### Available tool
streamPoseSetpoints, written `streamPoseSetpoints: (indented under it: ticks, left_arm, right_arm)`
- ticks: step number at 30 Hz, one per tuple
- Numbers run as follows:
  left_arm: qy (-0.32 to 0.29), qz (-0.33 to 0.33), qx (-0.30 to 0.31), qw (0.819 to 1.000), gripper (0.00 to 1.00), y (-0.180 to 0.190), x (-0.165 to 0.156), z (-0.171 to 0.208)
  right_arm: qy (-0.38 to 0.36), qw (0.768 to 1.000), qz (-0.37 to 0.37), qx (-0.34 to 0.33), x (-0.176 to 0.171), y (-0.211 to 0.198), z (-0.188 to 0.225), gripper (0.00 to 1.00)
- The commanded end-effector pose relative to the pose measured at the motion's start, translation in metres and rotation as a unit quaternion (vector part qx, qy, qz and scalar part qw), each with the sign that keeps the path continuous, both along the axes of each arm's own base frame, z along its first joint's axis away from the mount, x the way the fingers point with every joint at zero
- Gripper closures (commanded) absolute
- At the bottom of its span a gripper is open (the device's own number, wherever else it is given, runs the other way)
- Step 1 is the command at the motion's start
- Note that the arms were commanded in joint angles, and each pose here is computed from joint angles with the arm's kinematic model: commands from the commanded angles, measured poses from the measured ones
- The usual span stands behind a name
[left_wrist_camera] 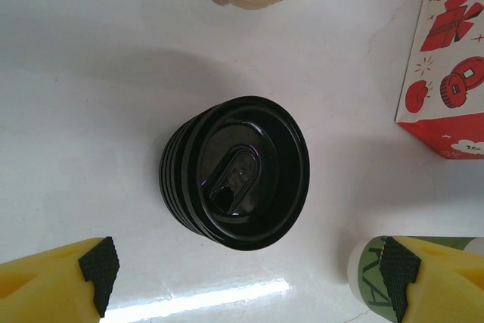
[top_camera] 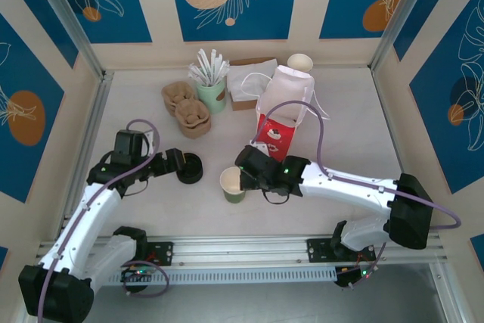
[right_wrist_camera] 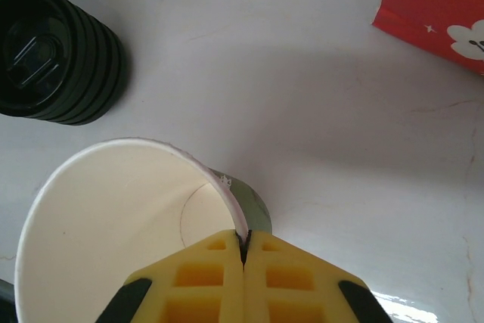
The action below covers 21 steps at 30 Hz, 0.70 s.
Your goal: Pack the takeout coffee
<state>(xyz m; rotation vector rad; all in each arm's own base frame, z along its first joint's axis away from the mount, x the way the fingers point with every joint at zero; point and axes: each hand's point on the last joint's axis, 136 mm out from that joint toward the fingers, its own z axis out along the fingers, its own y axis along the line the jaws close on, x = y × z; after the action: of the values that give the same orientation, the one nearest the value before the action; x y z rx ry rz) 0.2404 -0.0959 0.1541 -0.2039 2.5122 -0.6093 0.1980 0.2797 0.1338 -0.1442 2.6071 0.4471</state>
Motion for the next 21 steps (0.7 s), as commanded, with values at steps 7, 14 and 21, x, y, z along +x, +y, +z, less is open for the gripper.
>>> streamPoseSetpoints:
  ticks: [7,14,21]
  left_arm:
    - [0.025,0.002,0.006,1.000,0.14,-0.003,0.004,-0.021]
    - [0.040,0.001,0.035,0.999,0.21,-0.001,0.009,-0.036]
    - [0.051,-0.006,0.050,0.997,0.34,-0.005,0.016,-0.042]
  right_arm:
    - [-0.013,1.000,0.008,0.009,0.018,0.015,0.000,1.00]
    - [-0.014,1.000,0.011,0.007,0.020,0.017,-0.002,0.98]
    - [-0.014,1.000,0.015,0.006,0.021,0.019,-0.001,0.85]
